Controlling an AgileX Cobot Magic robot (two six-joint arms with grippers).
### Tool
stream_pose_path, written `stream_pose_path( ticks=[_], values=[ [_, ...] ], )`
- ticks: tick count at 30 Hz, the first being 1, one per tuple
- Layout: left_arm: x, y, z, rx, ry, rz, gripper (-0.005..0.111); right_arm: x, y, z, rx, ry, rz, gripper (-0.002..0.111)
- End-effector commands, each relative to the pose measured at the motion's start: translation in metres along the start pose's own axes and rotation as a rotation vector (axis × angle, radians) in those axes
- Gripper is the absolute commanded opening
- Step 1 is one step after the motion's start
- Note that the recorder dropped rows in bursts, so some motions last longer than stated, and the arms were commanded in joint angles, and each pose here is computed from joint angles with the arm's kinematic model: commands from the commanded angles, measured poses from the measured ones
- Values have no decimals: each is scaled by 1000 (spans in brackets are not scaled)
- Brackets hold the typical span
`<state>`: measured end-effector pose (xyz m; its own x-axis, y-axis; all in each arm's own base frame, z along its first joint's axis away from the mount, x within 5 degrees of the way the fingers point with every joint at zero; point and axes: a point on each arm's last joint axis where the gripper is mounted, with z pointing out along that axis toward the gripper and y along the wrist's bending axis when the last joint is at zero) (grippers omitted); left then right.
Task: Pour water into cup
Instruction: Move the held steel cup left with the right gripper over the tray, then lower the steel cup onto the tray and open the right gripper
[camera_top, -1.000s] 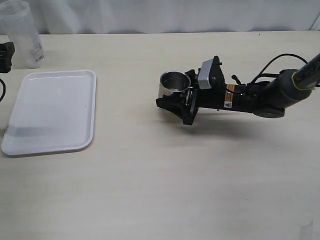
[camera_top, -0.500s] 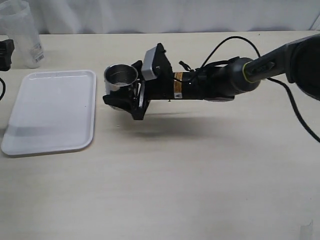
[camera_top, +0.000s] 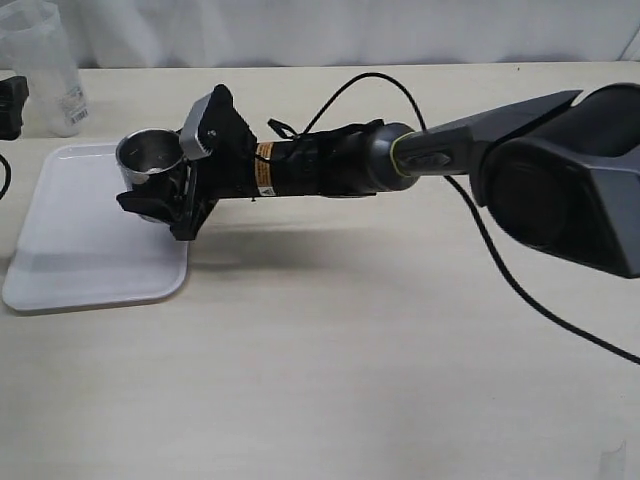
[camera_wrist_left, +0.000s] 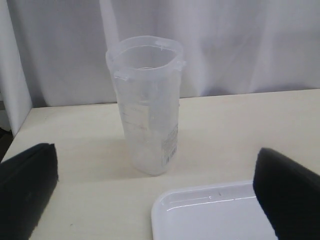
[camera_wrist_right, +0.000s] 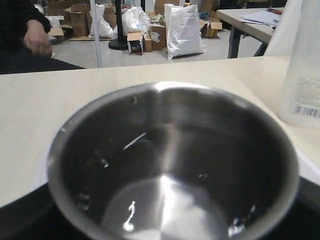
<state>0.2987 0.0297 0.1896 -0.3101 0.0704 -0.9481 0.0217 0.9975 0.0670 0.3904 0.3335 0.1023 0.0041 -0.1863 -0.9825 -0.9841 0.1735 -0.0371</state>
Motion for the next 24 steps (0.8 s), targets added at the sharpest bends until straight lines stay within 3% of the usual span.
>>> stream_pose_path(
  ticks=[1,11,24],
  values=[
    [-3,1,-2,-6,-24,-1,103,-4,-2,20,-17,-59,29,4],
    [-4,1,-2,-5,-34,-1,103,20,5,52,-35,-45,32,4],
    [-4,1,-2,-5,-38,-1,103,31,5,53,-20,-1,32,4]
  ],
)
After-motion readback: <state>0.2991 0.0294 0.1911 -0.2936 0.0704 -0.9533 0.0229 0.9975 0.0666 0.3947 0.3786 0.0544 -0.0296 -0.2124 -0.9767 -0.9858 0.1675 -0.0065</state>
